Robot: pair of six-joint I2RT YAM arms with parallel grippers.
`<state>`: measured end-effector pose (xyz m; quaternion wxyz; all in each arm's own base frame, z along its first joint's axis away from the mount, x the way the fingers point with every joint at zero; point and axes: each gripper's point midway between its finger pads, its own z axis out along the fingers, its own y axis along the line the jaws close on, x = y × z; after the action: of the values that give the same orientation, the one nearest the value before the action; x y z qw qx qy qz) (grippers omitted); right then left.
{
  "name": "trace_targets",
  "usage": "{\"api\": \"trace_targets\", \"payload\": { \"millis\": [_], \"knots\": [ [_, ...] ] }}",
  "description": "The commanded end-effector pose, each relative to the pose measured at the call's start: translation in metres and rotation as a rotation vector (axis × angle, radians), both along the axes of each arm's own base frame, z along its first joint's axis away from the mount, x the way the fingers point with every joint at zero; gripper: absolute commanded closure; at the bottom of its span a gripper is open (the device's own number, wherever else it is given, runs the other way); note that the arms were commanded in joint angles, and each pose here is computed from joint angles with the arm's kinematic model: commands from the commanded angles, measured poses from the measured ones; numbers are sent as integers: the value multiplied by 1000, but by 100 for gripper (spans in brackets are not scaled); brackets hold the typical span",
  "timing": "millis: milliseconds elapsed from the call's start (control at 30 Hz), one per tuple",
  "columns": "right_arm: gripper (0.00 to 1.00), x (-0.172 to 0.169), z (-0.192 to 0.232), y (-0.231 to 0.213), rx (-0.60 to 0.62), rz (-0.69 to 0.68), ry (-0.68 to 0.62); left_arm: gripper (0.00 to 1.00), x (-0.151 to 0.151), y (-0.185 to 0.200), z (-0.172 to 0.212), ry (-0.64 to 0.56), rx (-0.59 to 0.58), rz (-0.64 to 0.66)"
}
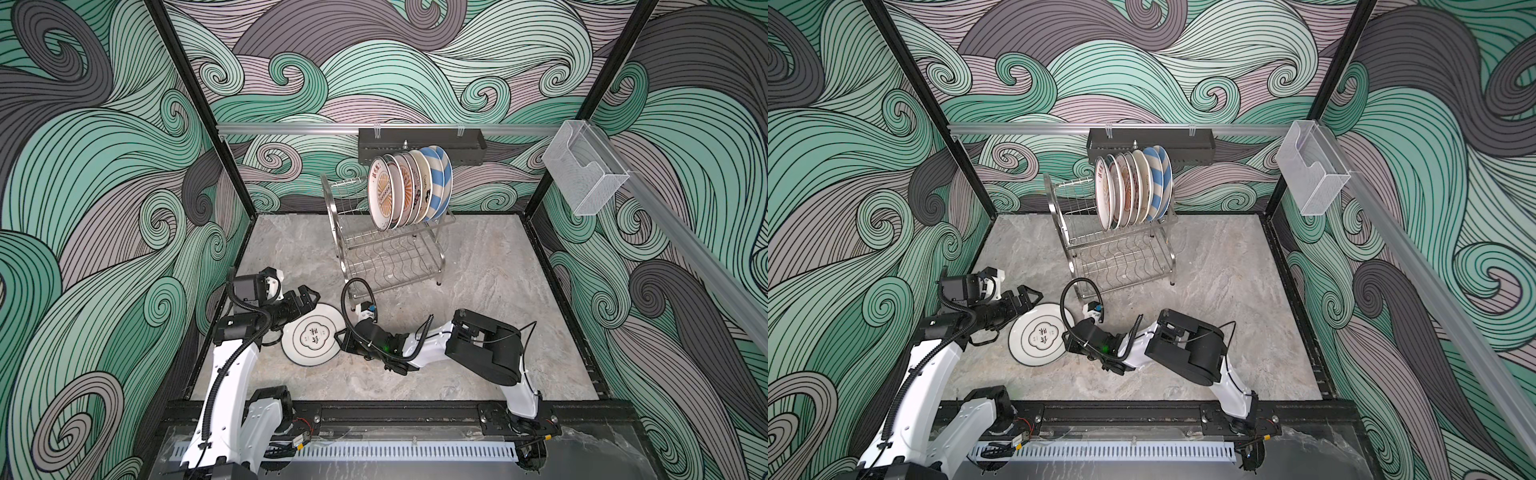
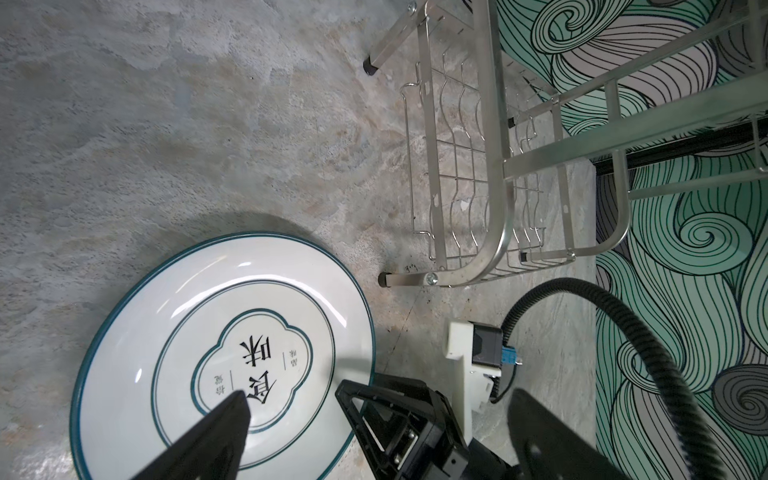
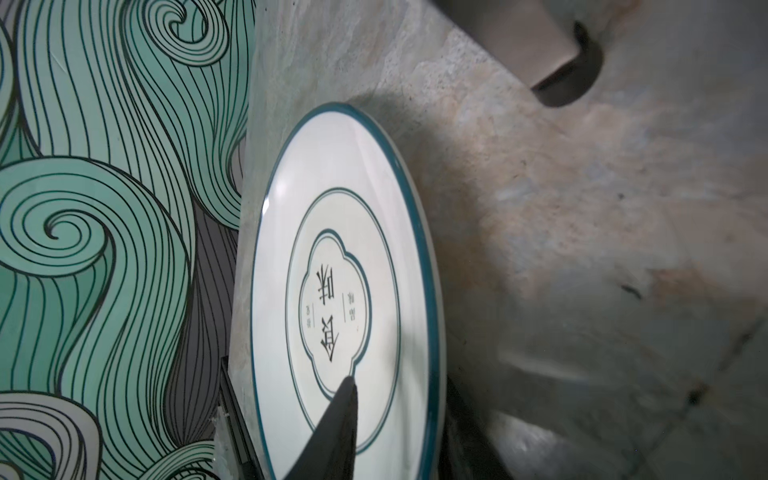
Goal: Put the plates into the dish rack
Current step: 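Pinch the white plate rim with the right gripper and tilt it up, then carry the upright white plate to the rack with the right gripper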
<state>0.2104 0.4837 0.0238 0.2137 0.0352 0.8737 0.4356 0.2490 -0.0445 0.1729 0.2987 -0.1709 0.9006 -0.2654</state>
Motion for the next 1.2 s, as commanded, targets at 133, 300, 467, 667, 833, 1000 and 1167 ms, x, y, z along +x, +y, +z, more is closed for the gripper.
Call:
{"api": "trace_targets", "payload": {
  "millis": [133, 300, 467, 667, 833, 1000, 1167],
  "knots": [
    [85, -5, -45, -21, -109, -20, 84, 1, 5, -2, 10, -60, 0, -29],
    [97, -5, -36, -23, -117, -6, 61, 1, 5, -2, 11, -62, 4, -27],
    [100, -4, -17, -24, -118, 16, 12, 1, 4, -2, 10, -61, 4, -29],
    [100, -8, 18, -37, -139, 43, -78, 1, 4, -1, 9, -57, 6, -25],
    [100, -23, 44, -58, -190, 65, -142, 1, 4, -1, 10, -59, 8, -24],
    [100, -35, 69, -94, -229, 26, -206, 1, 4, 0, 9, -58, 9, -22],
    [100, -41, 97, -135, -312, -2, -270, 2, 4, -2, 9, -55, 0, -28]
  ]
}}
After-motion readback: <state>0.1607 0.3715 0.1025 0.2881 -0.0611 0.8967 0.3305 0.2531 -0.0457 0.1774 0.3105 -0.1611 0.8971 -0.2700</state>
